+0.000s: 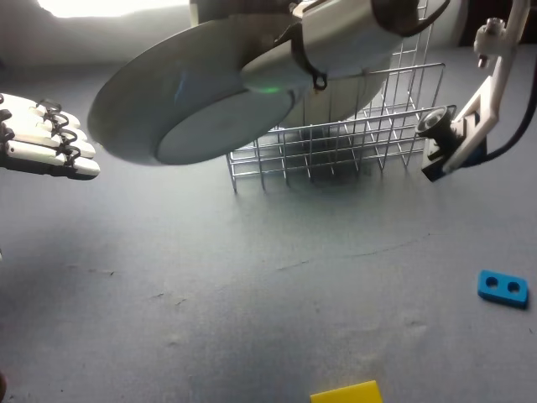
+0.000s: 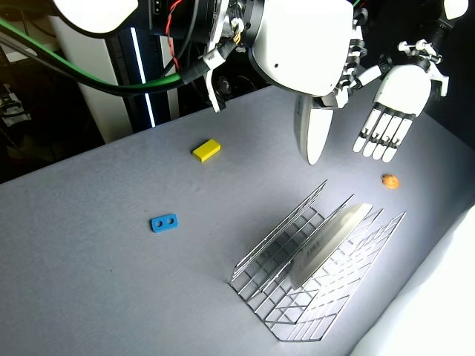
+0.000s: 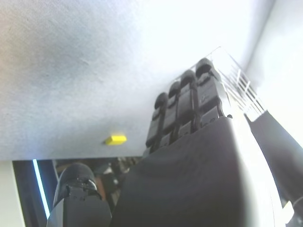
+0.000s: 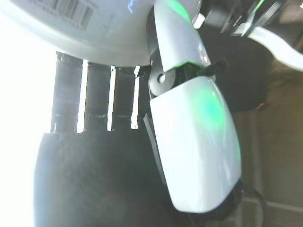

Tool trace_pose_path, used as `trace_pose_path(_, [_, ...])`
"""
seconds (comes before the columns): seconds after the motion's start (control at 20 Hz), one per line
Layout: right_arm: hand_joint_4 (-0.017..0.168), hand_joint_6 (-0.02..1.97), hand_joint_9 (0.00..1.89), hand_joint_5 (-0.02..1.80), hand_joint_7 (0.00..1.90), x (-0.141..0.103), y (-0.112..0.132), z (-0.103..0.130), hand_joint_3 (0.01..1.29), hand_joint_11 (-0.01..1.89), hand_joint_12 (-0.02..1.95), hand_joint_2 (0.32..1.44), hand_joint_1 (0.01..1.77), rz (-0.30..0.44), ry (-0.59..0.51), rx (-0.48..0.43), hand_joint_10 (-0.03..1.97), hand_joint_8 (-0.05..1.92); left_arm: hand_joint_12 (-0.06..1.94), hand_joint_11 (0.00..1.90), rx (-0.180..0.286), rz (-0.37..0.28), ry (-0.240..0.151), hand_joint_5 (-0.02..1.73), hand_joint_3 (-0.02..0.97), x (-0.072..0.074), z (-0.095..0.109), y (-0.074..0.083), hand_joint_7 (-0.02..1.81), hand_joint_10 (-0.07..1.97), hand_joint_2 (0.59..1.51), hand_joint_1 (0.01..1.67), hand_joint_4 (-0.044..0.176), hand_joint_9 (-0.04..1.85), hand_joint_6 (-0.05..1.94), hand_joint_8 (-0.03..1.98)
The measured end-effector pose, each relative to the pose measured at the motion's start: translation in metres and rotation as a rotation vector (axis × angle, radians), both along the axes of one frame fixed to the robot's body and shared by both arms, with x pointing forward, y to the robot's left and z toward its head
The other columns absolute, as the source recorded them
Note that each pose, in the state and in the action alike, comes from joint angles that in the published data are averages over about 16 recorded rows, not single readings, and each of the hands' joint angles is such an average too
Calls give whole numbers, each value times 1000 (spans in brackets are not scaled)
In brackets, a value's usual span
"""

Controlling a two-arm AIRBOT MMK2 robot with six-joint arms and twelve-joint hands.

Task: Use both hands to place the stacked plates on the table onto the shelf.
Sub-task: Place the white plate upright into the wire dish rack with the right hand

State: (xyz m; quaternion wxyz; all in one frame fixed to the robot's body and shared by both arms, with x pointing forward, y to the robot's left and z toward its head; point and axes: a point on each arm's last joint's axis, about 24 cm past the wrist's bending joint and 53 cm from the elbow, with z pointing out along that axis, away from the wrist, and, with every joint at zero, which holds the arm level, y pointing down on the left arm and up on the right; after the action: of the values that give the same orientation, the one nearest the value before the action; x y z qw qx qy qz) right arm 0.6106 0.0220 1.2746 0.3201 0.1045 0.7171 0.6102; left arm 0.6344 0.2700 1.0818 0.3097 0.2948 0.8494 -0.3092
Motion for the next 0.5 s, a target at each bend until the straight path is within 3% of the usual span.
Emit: trace_pose_path(0.5, [-8, 1113, 904, 754, 889, 44, -36, -5, 12, 820, 1356, 1081, 1355, -115, 82, 52, 1230, 1080, 7, 17, 3, 1, 3, 21, 12, -1, -1, 1, 18, 11, 998, 14, 4, 22, 6, -5])
